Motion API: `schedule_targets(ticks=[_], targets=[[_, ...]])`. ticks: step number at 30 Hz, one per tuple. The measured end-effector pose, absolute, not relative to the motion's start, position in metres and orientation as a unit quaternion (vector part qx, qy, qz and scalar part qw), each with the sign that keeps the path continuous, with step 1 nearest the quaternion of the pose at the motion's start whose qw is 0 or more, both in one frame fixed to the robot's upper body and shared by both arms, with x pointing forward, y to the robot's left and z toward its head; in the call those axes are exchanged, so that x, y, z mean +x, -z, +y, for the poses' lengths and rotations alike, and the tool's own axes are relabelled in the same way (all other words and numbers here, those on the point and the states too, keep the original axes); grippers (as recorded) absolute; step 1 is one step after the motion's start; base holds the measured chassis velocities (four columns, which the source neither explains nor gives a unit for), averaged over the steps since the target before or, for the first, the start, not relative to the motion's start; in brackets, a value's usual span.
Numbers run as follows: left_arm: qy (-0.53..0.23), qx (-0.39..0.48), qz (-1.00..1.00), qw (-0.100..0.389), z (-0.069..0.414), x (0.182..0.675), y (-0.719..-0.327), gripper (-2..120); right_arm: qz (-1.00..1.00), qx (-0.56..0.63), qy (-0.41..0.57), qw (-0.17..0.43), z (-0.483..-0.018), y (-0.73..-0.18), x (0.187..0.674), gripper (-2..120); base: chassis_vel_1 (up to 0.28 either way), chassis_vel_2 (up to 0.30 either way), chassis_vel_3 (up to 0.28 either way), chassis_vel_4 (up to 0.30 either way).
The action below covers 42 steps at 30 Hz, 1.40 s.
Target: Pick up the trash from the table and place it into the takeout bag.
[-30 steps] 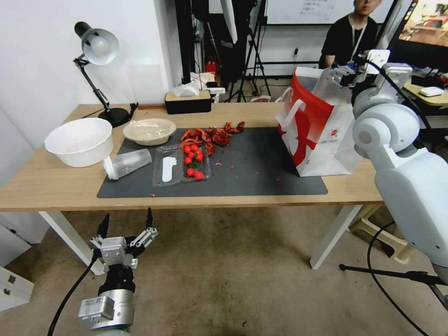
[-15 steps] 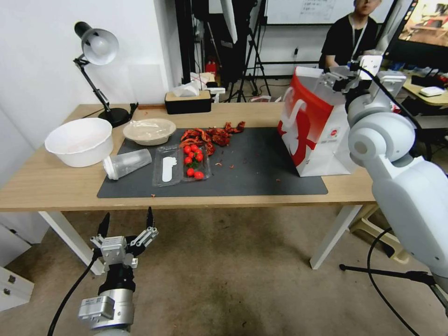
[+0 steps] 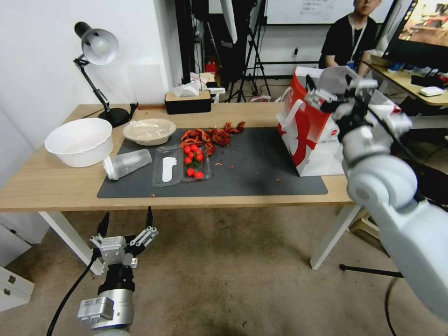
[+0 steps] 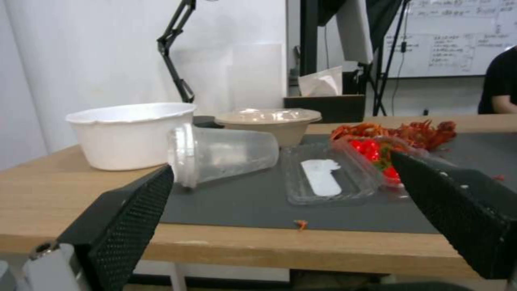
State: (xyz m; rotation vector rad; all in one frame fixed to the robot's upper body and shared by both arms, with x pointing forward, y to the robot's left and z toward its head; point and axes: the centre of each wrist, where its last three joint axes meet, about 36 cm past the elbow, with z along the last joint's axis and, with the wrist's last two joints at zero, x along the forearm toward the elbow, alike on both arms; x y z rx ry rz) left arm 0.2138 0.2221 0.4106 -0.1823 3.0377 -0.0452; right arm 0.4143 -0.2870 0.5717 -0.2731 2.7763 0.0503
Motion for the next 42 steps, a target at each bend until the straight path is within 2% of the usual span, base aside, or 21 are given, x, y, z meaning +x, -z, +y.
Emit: schedule_targets(ticks=[4,10,16,24,33,35,42], targets=[[0.018,-0.051,0.997,0.049,0.223,0.213,-0.411,100,0.978,-0.109,-0.013,0.179,-0.302,-0.549,0.392,100,0.000,0.000,0.000,0.000],[0.021,-0.049,0.997,0.051,0.223,0.216,-0.409,100,0.981,-0.116,-0.030,0.152,-0.308,-0.487,0.342,100,0.000,0.000,0.000,0.000],[0.024,-0.048,0.997,0.048,0.224,0.222,-0.407,100,0.987,-0.097,-0.047,0.120,-0.292,-0.417,0.297,100,0.000,0.000,0.000,0.000],[0.032,-0.059,0.996,0.050,0.234,0.237,-0.421,100,0.989,-0.101,-0.059,0.090,-0.262,-0.370,0.272,100,0.000,0.000,0.000,0.000],[0.020,-0.030,0.998,0.051,0.243,0.246,-0.425,100,0.990,-0.110,-0.060,0.068,-0.250,-0.349,0.260,100,0.000,0.000,0.000,0.000],[-0.004,0.013,0.999,0.045,0.260,0.258,-0.424,100,0.990,-0.112,-0.058,0.065,-0.251,-0.347,0.259,100,0.000,0.000,0.000,0.000],[-0.052,0.059,0.996,0.044,0.293,0.290,-0.434,100,0.990,-0.116,-0.053,0.061,-0.249,-0.346,0.255,100,0.000,0.000,0.000,0.000]])
